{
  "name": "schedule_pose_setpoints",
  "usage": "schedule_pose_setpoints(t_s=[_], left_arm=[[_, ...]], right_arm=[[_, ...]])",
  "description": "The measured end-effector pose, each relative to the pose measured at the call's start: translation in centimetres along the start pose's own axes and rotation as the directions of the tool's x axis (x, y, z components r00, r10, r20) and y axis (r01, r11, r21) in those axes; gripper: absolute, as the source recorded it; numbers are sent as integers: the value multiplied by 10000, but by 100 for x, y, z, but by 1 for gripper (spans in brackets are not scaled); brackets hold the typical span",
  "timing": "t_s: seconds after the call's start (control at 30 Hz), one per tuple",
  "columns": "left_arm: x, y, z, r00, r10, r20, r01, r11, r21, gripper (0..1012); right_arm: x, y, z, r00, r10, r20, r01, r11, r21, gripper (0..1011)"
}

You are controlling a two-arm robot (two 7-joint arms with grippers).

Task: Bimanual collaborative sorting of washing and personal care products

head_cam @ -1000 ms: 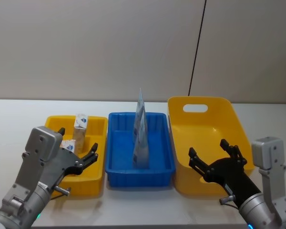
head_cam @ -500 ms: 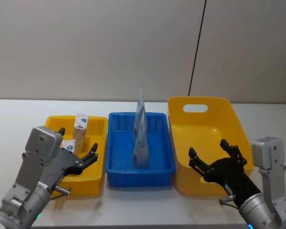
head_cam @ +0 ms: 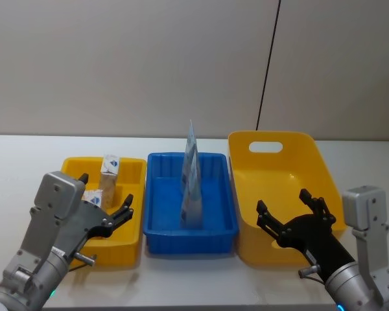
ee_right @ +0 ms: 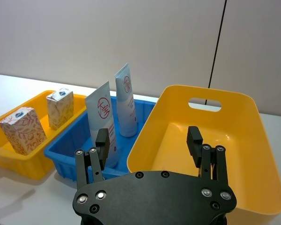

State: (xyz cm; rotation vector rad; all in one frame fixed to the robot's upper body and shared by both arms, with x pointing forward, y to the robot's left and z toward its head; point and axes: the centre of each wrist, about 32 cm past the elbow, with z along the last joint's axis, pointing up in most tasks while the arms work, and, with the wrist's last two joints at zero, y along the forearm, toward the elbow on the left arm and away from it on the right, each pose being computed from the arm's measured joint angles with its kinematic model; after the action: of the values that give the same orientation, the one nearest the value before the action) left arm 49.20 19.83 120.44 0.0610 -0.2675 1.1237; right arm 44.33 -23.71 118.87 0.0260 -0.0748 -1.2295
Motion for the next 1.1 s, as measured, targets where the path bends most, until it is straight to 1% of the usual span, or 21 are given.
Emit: schedule_pose_setpoints(t_s=[0.27, 0.4, 0.43, 0.47, 0.57, 0.6, 0.7, 0.77, 0.8, 0.93, 1.03, 1.1], left_arm=[[-25, -27, 5, 9999, 23, -105, -22, 10000, 64, 1001], [-49, -66, 22, 9996, 37, -279, -29, 9996, 272, 1001], [-58, -82, 31, 9993, 42, -366, -28, 9993, 386, 1001], [-58, -82, 31, 9993, 42, -366, -28, 9993, 386, 1001], [-76, -123, 50, 9983, 66, -583, -27, 9978, 665, 1001], [-76, -123, 50, 9983, 66, -583, -27, 9978, 665, 1002], [-100, -160, 64, 9964, 122, -834, -44, 9956, 940, 1001], [-108, -170, 66, 9956, 162, -924, -65, 9946, 1040, 1001], [-116, -178, 69, 9945, 208, -1022, -92, 9936, 1125, 1001], [-122, -185, 70, 9924, 318, -1185, -161, 9912, 1317, 1001], [-139, -174, 59, 9890, 474, -1404, -251, 9874, 1564, 1001], [-145, -167, 55, 9877, 531, -1473, -286, 9861, 1639, 1001]], right_arm=[[0, 0, 0, 10000, 0, 0, 0, 10000, 0, 1000], [0, 0, 0, 10000, -1, 1, 1, 10000, 0, 1000], [0, 0, 0, 10000, 0, 0, 0, 10000, 0, 1000], [0, 0, 0, 10000, 0, 0, 0, 10000, 0, 1000], [0, 0, 0, 10000, 0, 0, 0, 10000, 0, 1000], [0, 0, 0, 10000, 0, 1, 0, 10000, 0, 1000], [0, 0, 0, 10000, -1, 0, 1, 10000, 0, 1000], [0, 0, 0, 10000, 0, 0, 0, 10000, 0, 1000], [0, 0, 0, 10000, 0, 0, 0, 10000, 0, 1000], [0, 0, 0, 10000, 0, 1, 0, 10000, 0, 1000], [0, 0, 0, 10000, 0, 0, 0, 10000, 1, 1000], [0, 0, 0, 10000, 0, 0, 0, 10000, 1, 1000]])
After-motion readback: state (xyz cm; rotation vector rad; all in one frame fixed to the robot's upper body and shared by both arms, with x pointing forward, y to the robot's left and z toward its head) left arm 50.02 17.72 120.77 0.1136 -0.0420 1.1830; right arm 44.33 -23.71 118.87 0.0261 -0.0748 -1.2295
